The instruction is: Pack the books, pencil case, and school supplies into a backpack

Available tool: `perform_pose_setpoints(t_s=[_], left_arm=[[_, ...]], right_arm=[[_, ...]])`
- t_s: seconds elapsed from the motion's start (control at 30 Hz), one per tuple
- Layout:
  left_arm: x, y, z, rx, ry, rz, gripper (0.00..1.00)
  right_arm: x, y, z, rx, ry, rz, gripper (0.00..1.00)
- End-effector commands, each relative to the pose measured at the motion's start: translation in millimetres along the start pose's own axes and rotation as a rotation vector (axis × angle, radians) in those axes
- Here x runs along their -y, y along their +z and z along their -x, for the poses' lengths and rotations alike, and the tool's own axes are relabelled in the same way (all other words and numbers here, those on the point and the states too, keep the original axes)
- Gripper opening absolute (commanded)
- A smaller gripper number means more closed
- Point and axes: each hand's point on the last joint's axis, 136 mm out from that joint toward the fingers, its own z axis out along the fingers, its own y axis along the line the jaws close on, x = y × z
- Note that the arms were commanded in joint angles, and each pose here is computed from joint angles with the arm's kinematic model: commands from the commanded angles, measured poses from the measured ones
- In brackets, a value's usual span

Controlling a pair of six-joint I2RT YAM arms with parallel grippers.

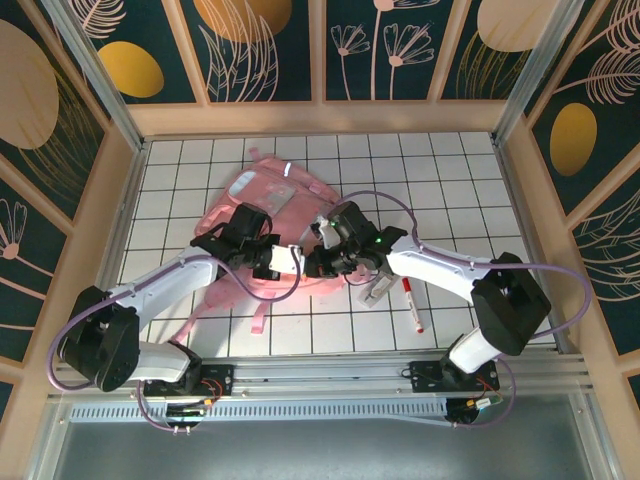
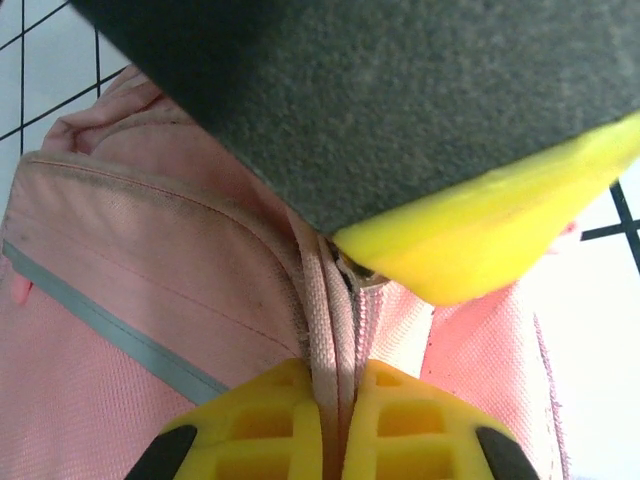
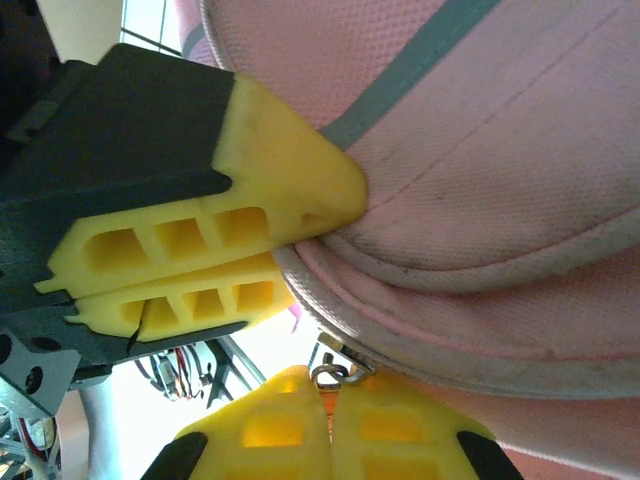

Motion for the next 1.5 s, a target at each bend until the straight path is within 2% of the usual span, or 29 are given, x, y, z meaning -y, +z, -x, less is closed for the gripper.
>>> perform_pose_setpoints(t_s=[0.0,0.07,0.2,0.3,0.37,0.5,0.63,0.67,0.73,0.77,0.8,0.83,0.87,0.93,1.03,1.17,1.23,1.3,1.47], left_arm=[[13,-3,-22,-0.096,0.058,-0.008,0.0],[20,-6,-25,-0.103,0.077,-0.007,0.0],[27,-8,-22,-0.064,0.095,0.018,0.0],[36,-9,-33,-0.107,0.097,0.008,0.0],[36,-12,-42,-0.139,0.112,0.051,0.0],[18,-25,-51,-0.124,0.097,0.183,0.0],[9,-35,-49,-0.136,0.114,0.152,0.0],[9,-36,-47,-0.132,0.109,0.136,0.0],[11,-35,-44,-0.114,0.084,0.116,0.0],[10,-35,-39,-0.092,0.057,0.114,0.15],[10,-36,-34,-0.066,0.033,0.111,0.37],[11,-39,-26,-0.03,0.002,0.104,0.52],[11,-45,-16,0.012,-0.026,0.095,0.6],[15,-55,7,0.105,-0.066,0.068,0.68],[25,-56,37,0.222,-0.1,0.033,0.7],[16,-47,57,0.301,-0.209,0.05,0.69],[5,-45,58,0.299,-0.257,0.066,0.64],[-3,-43,54,0.278,-0.308,0.089,0.64],[2,-35,43,0.237,-0.367,0.076,0.65]], right_arm=[[29,-19,8,0.014,0.041,-0.101,0.0],[63,-31,5,0.004,0.099,-0.174,0.0],[114,-50,0,-0.015,0.216,-0.213,0.0],[140,-63,11,0.019,0.255,-0.212,0.0],[157,-69,18,0.033,0.295,-0.217,0.0],[145,-68,25,0.03,0.258,-0.143,0.0],[113,-70,17,0.024,0.178,-0.114,0.0],[106,-72,18,0.036,0.141,-0.133,0.06],[87,-75,22,0.069,0.024,-0.165,0.3],[78,-77,27,0.09,-0.052,-0.192,0.35],[72,-78,31,0.101,-0.117,-0.213,0.36],[67,-79,35,0.115,-0.181,-0.231,0.37],[66,-82,40,0.129,-0.233,-0.245,0.39],[66,-86,47,0.147,-0.386,-0.271,0.42],[69,-86,60,0.165,-0.603,-0.297,0.45],[75,-69,70,0.068,-0.652,-0.266,0.49],[75,-60,70,0.011,-0.648,-0.236,0.51],[73,-49,68,-0.019,-0.644,-0.218,0.52],[69,-30,64,-0.081,-0.621,-0.199,0.51]])
